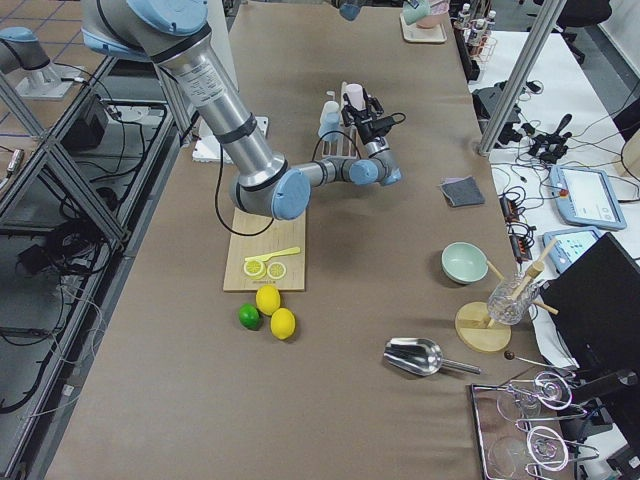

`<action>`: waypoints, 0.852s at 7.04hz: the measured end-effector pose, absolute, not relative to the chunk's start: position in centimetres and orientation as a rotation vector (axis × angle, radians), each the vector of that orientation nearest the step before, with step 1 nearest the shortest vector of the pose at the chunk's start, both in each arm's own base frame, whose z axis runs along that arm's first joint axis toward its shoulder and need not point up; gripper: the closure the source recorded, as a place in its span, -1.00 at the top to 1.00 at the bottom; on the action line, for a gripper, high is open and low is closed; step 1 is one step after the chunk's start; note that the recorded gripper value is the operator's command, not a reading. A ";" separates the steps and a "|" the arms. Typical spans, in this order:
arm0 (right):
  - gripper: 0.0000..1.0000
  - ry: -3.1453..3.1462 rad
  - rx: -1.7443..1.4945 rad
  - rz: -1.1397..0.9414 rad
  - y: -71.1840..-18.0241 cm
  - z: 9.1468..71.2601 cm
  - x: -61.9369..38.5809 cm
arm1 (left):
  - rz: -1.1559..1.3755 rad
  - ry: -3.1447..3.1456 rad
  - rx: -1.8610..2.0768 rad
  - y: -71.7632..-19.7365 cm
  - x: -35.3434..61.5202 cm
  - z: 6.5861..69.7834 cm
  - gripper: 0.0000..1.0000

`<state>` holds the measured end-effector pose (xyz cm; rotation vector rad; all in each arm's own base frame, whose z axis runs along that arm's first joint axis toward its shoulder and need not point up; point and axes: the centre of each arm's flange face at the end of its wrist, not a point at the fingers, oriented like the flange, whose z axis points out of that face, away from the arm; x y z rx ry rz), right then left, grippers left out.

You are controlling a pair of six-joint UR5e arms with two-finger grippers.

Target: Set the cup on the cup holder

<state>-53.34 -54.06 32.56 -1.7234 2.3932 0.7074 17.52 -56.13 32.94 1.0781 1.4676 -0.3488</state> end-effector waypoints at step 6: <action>-0.56 2.266 -1.874 0.695 -56.1 32.5 -51.6 | -0.459 1.568 1.347 -47.0 28.4 28.3 -0.68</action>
